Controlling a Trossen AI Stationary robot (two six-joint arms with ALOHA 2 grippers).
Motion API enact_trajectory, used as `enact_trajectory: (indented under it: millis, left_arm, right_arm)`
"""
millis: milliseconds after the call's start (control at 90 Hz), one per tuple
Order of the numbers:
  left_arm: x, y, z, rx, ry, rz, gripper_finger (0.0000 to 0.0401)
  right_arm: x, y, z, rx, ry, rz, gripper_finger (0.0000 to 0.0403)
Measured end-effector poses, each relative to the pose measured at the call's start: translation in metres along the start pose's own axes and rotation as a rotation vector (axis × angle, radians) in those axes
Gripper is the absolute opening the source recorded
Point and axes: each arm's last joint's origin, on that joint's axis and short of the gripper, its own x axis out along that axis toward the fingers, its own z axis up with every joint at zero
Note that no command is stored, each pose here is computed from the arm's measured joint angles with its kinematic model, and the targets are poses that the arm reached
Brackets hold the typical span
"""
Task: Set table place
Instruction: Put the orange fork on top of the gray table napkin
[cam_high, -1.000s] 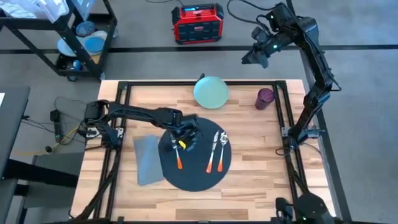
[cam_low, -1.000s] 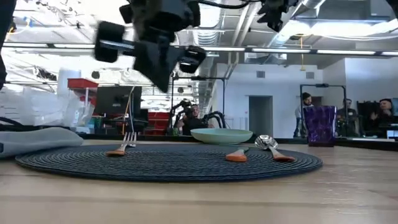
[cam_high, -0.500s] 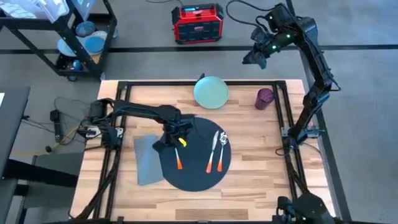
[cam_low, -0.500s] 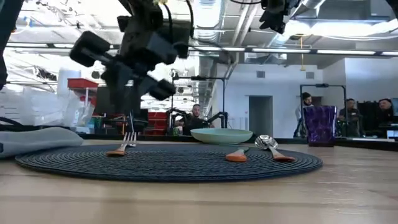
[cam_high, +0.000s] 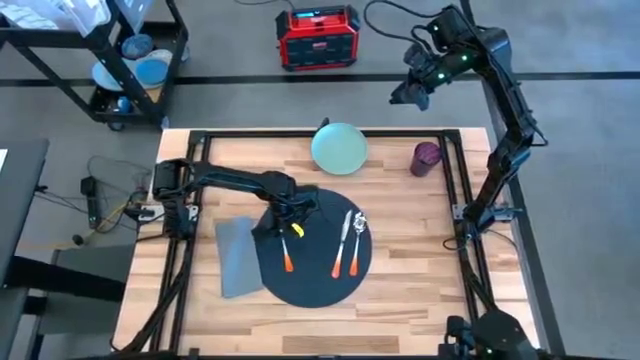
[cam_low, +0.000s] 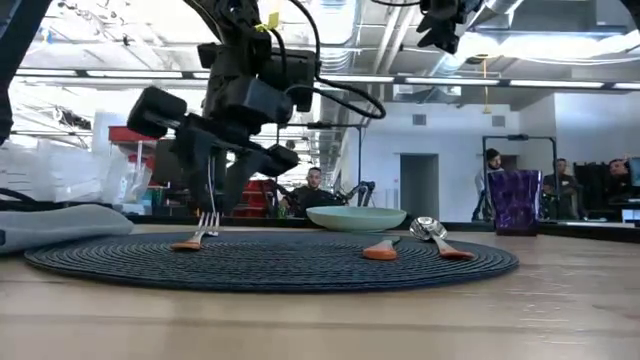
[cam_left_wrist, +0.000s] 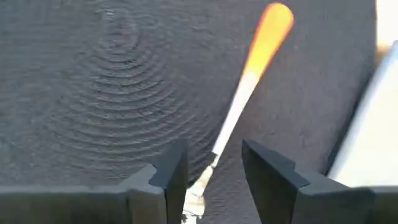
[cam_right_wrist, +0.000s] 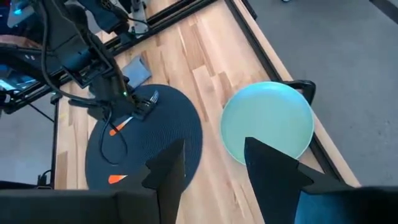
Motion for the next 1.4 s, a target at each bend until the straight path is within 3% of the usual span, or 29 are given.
enact_trajectory:
  millis: [456, 656, 733, 856, 956, 1056, 1156, 1400]
  left_arm:
    - [0.001, 0.0, 0.004, 0.045, 0.01, 0.027, 0.0043]
    - [0.001, -0.01, 0.002, 0.02, -0.11, 0.004, 0.001]
    - [-0.005, -0.019, -0.002, 0.023, -0.143, 0.06, 0.0002]
    - [-0.018, -0.036, -0.008, 0.049, -0.279, 0.259, 0.0]
    - [-0.01, -0.053, -0.022, 0.053, -0.381, 0.394, 0.0]
    - [0.005, -0.071, -0.031, 0.139, -0.289, 0.474, 0.0]
    - [0.012, -0.084, -0.034, 0.23, -0.193, 0.417, 0.0]
    - [-0.009, -0.077, -0.036, 0.212, -0.153, 0.375, 0.0]
  right_arm:
    - [0.0, 0.0, 0.0, 0.0, 0.0, 0.0, 0.0156]
    - [-0.001, -0.001, 0.0, 0.025, -0.003, -0.005, 0.0156]
    - [-0.001, -0.001, -0.001, 0.043, -0.002, -0.005, 0.0156]
    - [-0.001, -0.001, 0.0, 0.059, -0.003, -0.005, 0.0156]
    - [-0.001, -0.001, 0.0, 0.067, -0.003, -0.005, 0.0156]
    - [-0.001, -0.001, 0.0, 0.082, -0.003, -0.004, 0.0156]
    - [-0.001, -0.001, 0.0, 0.083, -0.003, -0.004, 0.0156]
    - [-0.001, 0.001, 0.0, 0.082, -0.022, 0.057, 0.0156]
